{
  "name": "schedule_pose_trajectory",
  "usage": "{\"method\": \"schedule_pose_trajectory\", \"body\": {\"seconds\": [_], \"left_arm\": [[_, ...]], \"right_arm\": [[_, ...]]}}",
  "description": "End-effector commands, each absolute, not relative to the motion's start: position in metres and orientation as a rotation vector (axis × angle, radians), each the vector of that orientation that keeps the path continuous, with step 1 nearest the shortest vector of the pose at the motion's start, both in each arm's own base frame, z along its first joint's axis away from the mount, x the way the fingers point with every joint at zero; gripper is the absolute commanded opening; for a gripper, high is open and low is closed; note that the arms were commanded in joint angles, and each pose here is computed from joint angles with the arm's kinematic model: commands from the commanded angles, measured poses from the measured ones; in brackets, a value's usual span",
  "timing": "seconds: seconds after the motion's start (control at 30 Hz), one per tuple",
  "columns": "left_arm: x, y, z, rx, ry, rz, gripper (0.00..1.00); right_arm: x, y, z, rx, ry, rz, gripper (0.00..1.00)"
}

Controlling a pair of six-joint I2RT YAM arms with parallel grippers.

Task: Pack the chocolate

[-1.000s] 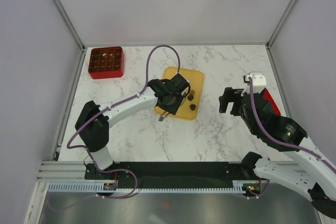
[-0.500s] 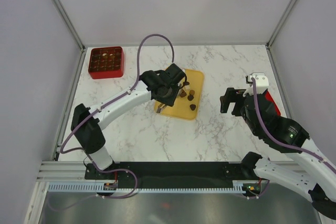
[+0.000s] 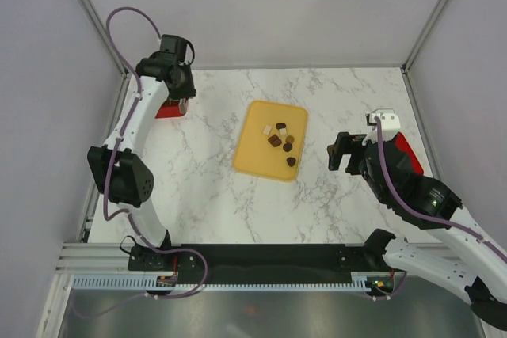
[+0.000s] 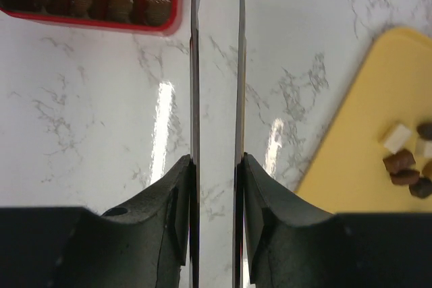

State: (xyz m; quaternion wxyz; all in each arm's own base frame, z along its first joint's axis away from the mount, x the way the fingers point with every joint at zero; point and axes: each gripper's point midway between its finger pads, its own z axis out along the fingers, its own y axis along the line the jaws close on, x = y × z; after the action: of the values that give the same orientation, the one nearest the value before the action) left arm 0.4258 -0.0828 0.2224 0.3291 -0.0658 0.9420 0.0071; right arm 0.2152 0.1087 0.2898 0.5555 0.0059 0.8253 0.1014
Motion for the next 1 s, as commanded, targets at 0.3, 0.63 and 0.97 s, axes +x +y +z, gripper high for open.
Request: {"method": "schedule_pose_trajectory", "body": {"seconds": [0.3, 0.63, 0.97], "left_arm": [[0.499, 0.011, 0.215, -0.410, 2.387, 0.036, 0.34], [0.510, 0.036, 0.191, -0.420, 2.404, 0.109, 0.36], [0.523, 0.037, 0.181, -0.365, 2.404, 0.118, 0.38]], "right_arm": [[0.232, 0.126, 0.291, -0.017, 1.929, 0.239, 0.96], [0.243, 0.136, 0.284, -0.048, 1.946, 0.198, 0.96], [0.250, 0.141, 0.285, -0.053, 1.950, 0.183, 0.96]]}}
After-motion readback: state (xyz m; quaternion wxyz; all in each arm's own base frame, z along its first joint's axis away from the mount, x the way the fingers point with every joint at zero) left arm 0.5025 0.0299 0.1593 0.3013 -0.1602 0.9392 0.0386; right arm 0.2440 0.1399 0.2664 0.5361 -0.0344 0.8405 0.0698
